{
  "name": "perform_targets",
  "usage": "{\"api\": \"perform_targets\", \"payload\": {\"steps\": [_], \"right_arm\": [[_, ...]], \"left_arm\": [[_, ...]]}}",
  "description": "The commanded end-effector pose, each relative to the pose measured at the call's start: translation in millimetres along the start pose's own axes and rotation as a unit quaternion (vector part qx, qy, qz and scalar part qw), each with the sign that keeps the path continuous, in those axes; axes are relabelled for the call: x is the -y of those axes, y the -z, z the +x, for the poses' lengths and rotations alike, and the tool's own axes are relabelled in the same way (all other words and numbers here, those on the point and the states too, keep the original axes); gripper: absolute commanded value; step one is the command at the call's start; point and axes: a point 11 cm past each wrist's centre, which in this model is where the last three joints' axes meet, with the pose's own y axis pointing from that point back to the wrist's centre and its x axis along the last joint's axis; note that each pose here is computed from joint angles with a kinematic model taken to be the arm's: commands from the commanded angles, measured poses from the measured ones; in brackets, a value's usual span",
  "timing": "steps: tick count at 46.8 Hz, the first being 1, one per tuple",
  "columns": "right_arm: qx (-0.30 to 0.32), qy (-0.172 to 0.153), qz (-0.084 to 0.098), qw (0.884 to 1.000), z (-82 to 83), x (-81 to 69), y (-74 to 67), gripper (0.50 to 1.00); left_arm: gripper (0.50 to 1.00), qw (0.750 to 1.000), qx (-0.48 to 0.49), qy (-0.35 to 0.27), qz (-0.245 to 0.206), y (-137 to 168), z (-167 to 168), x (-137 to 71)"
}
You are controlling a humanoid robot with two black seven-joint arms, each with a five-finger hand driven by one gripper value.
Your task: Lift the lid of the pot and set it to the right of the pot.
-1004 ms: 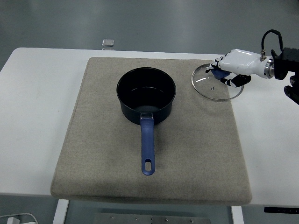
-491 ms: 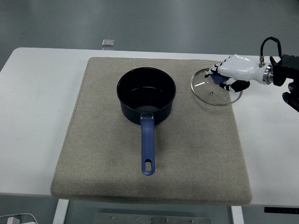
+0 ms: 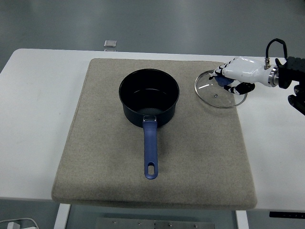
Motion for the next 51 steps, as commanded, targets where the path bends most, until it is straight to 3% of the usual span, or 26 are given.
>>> {"api": "perform_targets", "payload": {"steps": [1,18,22,27,51], "right_arm": [[0.0,0.002,0.003,1.0,-1.7,1.4,2.3,0.5],[0.003,0.001,0.008,1.0,-1.7,3.6,6.0,0.5],[0.01,-0.003,0.005,1.0,-0.8,3.0,4.9,0.766],[0.025,-0.012,0.0,1.0,1.2,2.4,3.1,0.897],[0.023,-0.015,-0.004,1.0,6.7,0.2,-0.9,0.901]], "left_arm": [[1.0,1.0,0.0,0.0,0.0,0.0,0.0,0.0],[1.0,1.0,0.0,0.0,0.0,0.0,0.0,0.0],[1.0,1.0,0.0,0.0,0.0,-0.1,0.0,0.0],[1.0,1.0,0.0,0.0,0.0,0.0,0.0,0.0],[1.0,1.0,0.0,0.0,0.0,0.0,0.0,0.0]]}}
